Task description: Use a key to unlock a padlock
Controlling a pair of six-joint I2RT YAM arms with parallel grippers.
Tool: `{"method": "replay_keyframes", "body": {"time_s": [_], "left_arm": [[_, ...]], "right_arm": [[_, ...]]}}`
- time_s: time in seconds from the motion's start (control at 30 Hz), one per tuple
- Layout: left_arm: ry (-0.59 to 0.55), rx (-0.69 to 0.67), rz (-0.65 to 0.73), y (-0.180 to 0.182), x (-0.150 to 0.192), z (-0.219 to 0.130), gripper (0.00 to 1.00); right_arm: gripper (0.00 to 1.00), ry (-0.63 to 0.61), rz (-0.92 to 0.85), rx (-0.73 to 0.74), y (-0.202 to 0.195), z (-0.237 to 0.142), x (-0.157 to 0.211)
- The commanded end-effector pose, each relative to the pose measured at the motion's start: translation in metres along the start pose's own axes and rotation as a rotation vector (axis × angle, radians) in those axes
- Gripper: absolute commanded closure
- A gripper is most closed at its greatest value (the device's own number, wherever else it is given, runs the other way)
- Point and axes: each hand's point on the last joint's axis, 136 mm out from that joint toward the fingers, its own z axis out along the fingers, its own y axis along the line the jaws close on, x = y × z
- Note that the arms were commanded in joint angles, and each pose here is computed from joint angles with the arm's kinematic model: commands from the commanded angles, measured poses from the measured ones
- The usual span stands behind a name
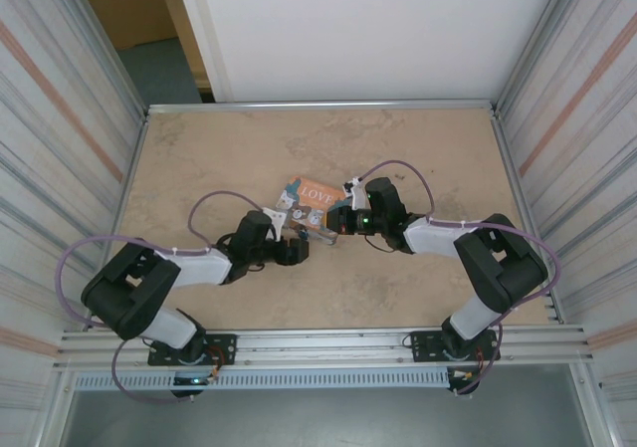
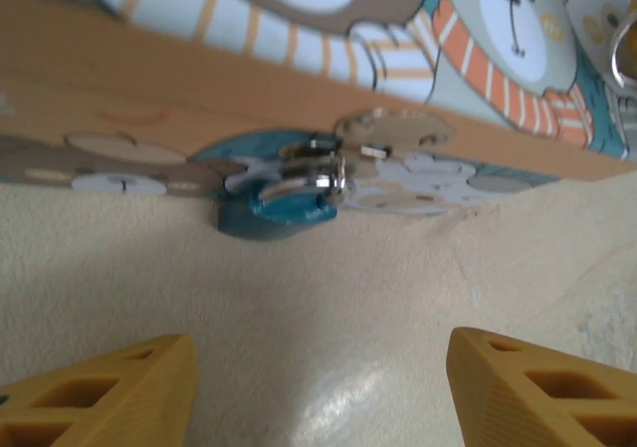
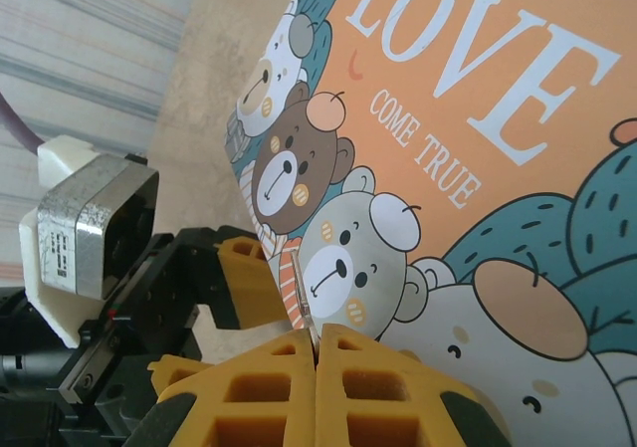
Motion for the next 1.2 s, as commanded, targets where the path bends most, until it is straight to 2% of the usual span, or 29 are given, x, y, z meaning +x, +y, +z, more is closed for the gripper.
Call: {"method": "replay_keyframes", "body": {"time_s": [0.0, 0.23, 0.67, 1.17], "left_arm": [[-0.054, -0.011, 0.053, -0.002, -0.02, 0.006, 0.33], [-0.041, -0.017, 0.078, -0.002, -0.027, 0.019, 0.35], [-0.039, -0.002, 0.08, -0.006, -0.029, 0.03, 0.45], [-0.077, 0.002, 0.014, -0.013, -0.029, 0.032, 0.55]], "right_arm": [[1.0, 0.074, 0.023, 0.077, -0.018, 0.006, 0.022], [1.0, 0.074, 0.022, 0.079, -0.018, 0.005, 0.022], [1.0, 0.073, 0.015, 0.077, -0.017, 0.004, 0.022], [1.0, 0.073, 0.013, 0.075, -0.016, 0.006, 0.023]]}}
